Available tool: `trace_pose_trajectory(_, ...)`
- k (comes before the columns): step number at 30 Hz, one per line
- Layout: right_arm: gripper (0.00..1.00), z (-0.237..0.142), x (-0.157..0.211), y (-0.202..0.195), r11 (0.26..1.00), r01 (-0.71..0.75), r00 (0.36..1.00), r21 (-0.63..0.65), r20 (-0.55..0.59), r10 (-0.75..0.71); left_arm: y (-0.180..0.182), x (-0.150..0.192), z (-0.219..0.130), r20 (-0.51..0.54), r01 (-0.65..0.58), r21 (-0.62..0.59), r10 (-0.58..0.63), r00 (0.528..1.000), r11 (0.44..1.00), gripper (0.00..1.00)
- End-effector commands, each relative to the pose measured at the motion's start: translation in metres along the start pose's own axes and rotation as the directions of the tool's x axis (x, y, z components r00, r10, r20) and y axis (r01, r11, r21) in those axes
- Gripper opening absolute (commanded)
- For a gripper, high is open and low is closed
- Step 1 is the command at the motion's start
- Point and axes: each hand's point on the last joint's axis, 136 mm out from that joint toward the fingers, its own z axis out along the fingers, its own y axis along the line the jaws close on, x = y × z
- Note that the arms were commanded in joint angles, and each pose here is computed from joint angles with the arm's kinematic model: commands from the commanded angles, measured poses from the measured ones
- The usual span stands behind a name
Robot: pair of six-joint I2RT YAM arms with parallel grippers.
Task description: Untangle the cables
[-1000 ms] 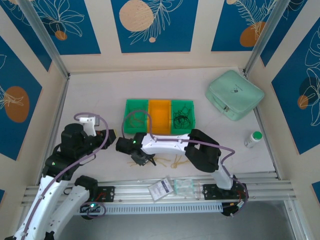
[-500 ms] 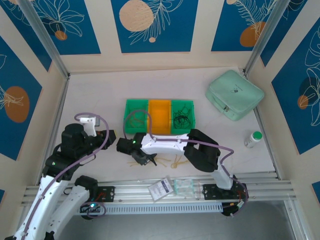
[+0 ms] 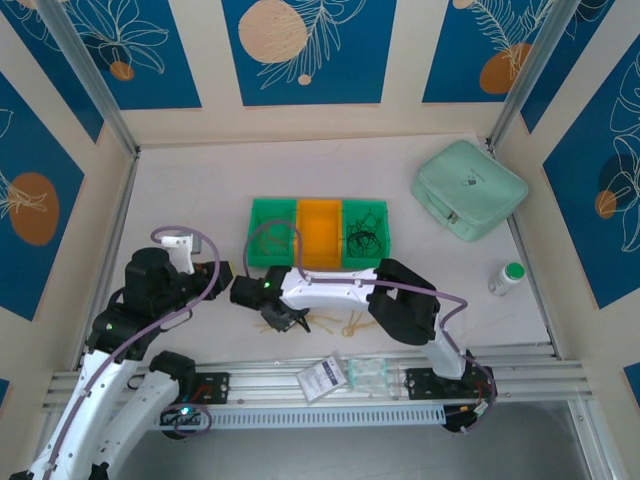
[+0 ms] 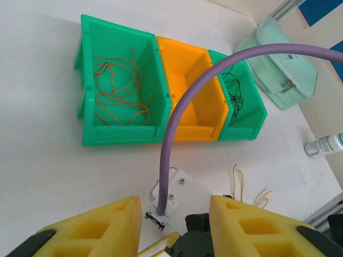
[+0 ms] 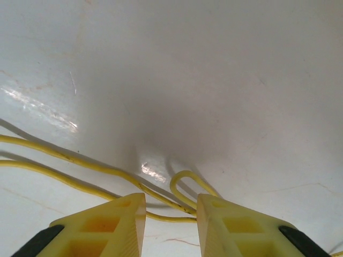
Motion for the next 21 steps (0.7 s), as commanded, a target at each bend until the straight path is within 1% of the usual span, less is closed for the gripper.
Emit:
trace_pose_trajectory(1, 0.33, 0.008, -0.001, 0.0, 1.0, -0.023, 1.0, 0.011, -0.021, 0.024, 0.0, 0.003, 0.0, -0.003, -0.021, 0.006, 0.021, 1.0, 1.0, 0.38)
trace_pose_trajectory(7, 0.32, 0.02, -0.003, -0.003, 0.999, -0.008, 1.0, 0.048, -0.028, 0.009, 0.001, 0.004, 0.001, -0.003, -0.021, 0.0, 0.021, 1.0, 1.0, 0.38)
trace_pose_trajectory(12, 0.3, 0.031, 0.002, -0.008, 0.996, -0.003, 0.998, 0.09, -0.058, 0.008, 0.002, 0.004, 0.001, -0.004, -0.022, -0.004, 0.022, 1.0, 1.0, 0.38)
trace_pose_trajectory(18, 0.2, 0.04, 0.005, -0.014, 0.996, -0.027, 0.997, 0.082, -0.065, 0.033, 0.002, 0.003, 0.002, -0.004, -0.021, -0.003, 0.021, 1.0, 1.0, 0.37)
trace_pose_trajectory(21, 0.12, 0.046, 0.005, -0.014, 0.998, -0.034, 0.997, 0.053, -0.067, 0.037, 0.002, 0.004, 0.003, -0.004, -0.017, -0.001, 0.017, 1.0, 1.0, 0.37)
